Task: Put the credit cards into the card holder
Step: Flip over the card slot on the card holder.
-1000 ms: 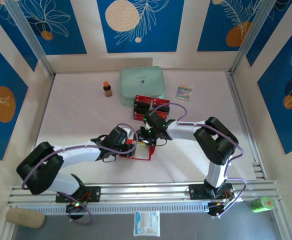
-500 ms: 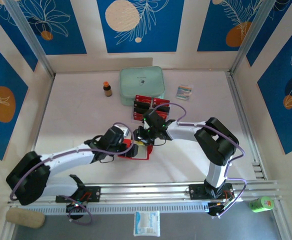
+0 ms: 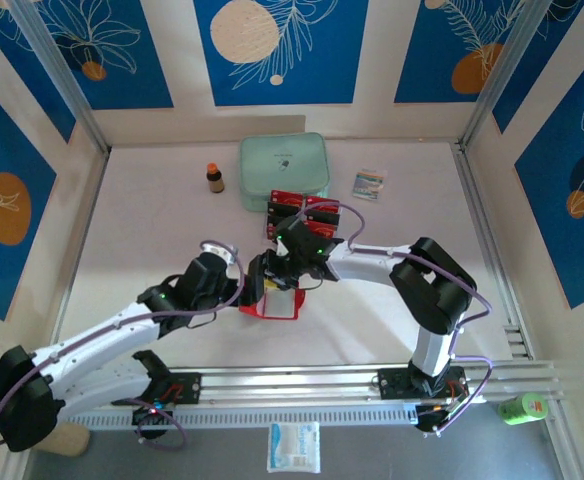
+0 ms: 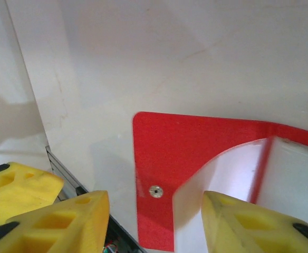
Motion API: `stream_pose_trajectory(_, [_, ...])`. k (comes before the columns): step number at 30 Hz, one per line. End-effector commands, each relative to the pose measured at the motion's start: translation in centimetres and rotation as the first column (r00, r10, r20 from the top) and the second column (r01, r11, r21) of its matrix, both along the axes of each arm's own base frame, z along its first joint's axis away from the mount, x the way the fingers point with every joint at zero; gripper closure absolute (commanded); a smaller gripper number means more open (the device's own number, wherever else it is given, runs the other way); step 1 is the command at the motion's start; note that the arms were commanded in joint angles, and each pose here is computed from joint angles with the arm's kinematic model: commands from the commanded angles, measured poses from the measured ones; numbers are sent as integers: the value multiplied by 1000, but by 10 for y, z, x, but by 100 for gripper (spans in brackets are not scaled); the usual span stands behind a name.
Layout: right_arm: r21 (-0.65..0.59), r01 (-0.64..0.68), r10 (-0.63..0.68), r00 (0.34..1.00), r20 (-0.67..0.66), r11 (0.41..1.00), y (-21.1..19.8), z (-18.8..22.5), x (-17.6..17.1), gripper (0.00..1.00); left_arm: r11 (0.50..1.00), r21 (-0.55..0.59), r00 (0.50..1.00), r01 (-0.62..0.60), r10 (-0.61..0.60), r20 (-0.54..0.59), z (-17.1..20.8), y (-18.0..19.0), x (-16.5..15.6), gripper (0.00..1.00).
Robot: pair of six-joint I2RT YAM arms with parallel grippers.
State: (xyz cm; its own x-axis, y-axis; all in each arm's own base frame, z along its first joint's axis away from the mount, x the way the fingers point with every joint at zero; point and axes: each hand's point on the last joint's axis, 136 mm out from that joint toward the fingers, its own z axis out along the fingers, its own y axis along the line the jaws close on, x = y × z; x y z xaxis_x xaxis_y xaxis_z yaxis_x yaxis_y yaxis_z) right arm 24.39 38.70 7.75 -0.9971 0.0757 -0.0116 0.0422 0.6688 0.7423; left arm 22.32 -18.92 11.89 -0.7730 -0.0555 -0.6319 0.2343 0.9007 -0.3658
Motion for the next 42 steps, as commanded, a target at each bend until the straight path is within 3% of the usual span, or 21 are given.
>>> stream_pose_trajectory(1, [-16, -28, 27, 999, -47, 999, 9, -10, -8, 45, 984, 75, 987, -158, 158, 12, 0, 37, 6, 0])
stream_pose_trajectory(6, [-22, -23, 21, 996, -81, 1000, 17, -24, -5, 42, 975, 97, 980, -198, 198, 17, 3, 54, 2, 0])
stream_pose_trajectory(16, [-32, -5, 1, 994, -112, 999, 13, -38, -5, 41, 981, 127, 988, -148, 152, -21, -14, 50, -2, 0])
stream_pose_trajectory(29, [4, 20, -19, 995, -96, 1000, 9, -21, 0, 41, 989, 148, 993, 6, 12, -120, -56, 24, -5, 0])
stream_pose_trajectory(37, [49, 47, -44, 998, -54, 998, -2, 7, 11, 41, 975, 222, 985, 2, 36, -169, -79, 34, -9, 0])
stream_pose_trajectory(42, [-36, 58, -58, 998, -7, 998, -33, 19, 6, 41, 966, 259, 979, -20, 71, -190, -87, 41, -11, 0])
